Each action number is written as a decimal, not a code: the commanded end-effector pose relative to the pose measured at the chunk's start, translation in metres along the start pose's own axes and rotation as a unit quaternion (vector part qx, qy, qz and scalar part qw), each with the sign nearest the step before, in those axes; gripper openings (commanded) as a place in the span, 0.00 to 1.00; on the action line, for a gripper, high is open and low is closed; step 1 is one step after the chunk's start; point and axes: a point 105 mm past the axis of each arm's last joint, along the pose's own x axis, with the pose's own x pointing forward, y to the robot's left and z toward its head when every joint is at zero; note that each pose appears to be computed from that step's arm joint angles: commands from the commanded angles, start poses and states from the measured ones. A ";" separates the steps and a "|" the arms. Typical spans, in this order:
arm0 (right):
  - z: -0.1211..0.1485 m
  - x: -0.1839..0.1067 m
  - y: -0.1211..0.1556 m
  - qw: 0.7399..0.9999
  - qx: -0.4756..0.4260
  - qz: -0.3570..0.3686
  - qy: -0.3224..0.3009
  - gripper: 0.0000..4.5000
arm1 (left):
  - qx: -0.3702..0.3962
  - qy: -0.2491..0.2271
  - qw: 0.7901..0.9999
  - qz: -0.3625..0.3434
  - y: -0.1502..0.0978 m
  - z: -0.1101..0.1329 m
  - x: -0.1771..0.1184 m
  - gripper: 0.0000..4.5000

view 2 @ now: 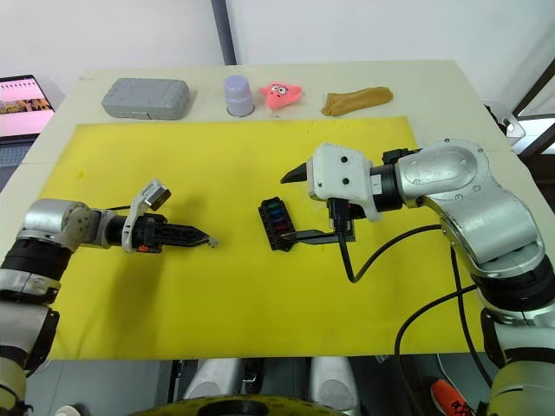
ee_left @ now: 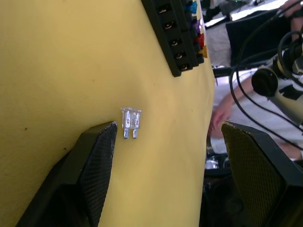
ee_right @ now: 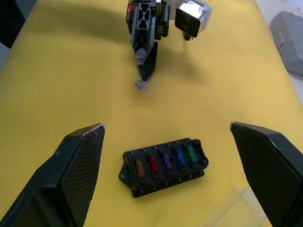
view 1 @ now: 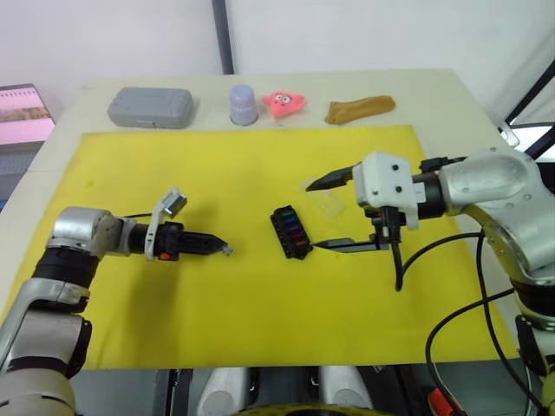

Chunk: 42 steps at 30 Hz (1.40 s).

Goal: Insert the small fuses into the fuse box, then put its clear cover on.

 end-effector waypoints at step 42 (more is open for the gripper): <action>0.011 0.001 -0.004 1.000 -0.019 -0.012 -0.008 1.00 | 0.062 0.003 0.998 0.024 0.013 0.000 0.007 0.02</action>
